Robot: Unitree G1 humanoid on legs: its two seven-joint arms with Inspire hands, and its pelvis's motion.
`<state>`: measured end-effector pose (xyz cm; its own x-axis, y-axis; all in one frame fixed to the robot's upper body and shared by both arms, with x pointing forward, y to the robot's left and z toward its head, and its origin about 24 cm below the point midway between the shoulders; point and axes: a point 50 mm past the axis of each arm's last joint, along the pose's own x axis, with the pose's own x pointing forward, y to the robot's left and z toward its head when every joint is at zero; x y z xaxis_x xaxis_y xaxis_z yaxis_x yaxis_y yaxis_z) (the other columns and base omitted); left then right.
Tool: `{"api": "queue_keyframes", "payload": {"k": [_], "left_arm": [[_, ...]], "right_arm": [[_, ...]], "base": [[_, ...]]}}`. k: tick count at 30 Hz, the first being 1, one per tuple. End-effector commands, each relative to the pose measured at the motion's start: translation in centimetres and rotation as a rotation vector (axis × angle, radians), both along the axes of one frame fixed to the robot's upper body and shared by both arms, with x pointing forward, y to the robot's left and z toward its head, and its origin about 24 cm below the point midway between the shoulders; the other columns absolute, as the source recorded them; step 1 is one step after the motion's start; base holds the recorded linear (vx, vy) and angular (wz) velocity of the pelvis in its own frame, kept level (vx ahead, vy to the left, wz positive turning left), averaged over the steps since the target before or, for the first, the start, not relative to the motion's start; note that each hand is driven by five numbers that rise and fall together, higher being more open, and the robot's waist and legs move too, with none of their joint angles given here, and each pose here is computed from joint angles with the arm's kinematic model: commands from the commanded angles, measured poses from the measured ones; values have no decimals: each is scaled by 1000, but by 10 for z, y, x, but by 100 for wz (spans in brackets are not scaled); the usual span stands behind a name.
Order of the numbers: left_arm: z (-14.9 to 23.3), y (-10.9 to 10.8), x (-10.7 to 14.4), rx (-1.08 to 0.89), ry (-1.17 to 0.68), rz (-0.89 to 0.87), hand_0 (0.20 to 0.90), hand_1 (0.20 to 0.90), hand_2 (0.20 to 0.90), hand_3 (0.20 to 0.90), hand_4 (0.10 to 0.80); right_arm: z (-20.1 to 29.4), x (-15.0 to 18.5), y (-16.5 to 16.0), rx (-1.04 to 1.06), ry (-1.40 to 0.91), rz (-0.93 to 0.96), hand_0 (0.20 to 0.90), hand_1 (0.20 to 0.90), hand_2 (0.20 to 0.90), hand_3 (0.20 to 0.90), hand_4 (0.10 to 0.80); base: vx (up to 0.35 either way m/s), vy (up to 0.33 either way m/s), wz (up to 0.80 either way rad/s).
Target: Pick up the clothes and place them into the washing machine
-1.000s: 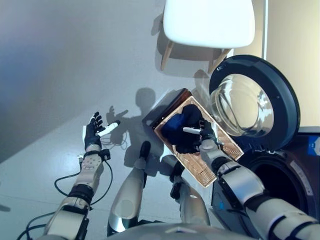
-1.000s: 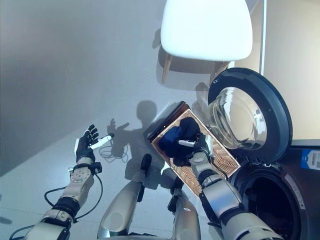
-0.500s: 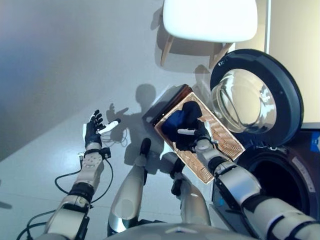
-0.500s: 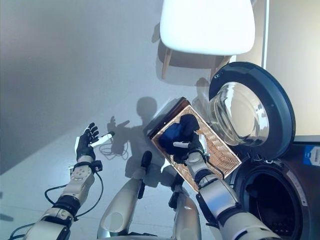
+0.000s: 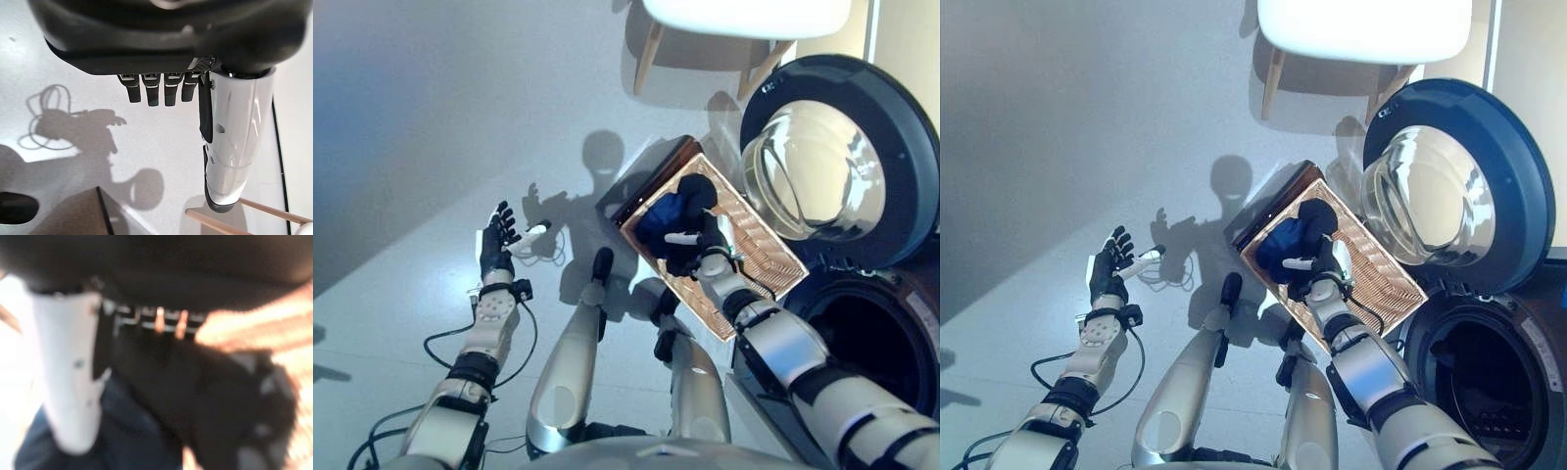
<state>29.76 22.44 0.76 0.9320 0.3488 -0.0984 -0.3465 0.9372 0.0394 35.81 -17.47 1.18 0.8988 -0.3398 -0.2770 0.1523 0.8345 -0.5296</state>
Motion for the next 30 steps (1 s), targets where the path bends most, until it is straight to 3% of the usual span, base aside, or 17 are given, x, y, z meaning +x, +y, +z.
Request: {"api": "queue_keyframes", "payload": {"k": [1,21,30], "left_arm": [[27,5,2,40,-161,8,900,900,900,900,800],[19,8,-5,40,-134,19,900,900,900,900,800],[-3,19,-17,30,-40,54,900,900,900,900,800]], "right_arm": [[21,13,1,-55,-79,40,200,200,200,200,300],[18,11,0,-41,-68,27,200,200,200,200,300],[-16,-16,-13,106,-41,-47,200,200,200,200,300]], "base": [[-9,8,3],[6,9,-3],[8,-13,-8]]}}
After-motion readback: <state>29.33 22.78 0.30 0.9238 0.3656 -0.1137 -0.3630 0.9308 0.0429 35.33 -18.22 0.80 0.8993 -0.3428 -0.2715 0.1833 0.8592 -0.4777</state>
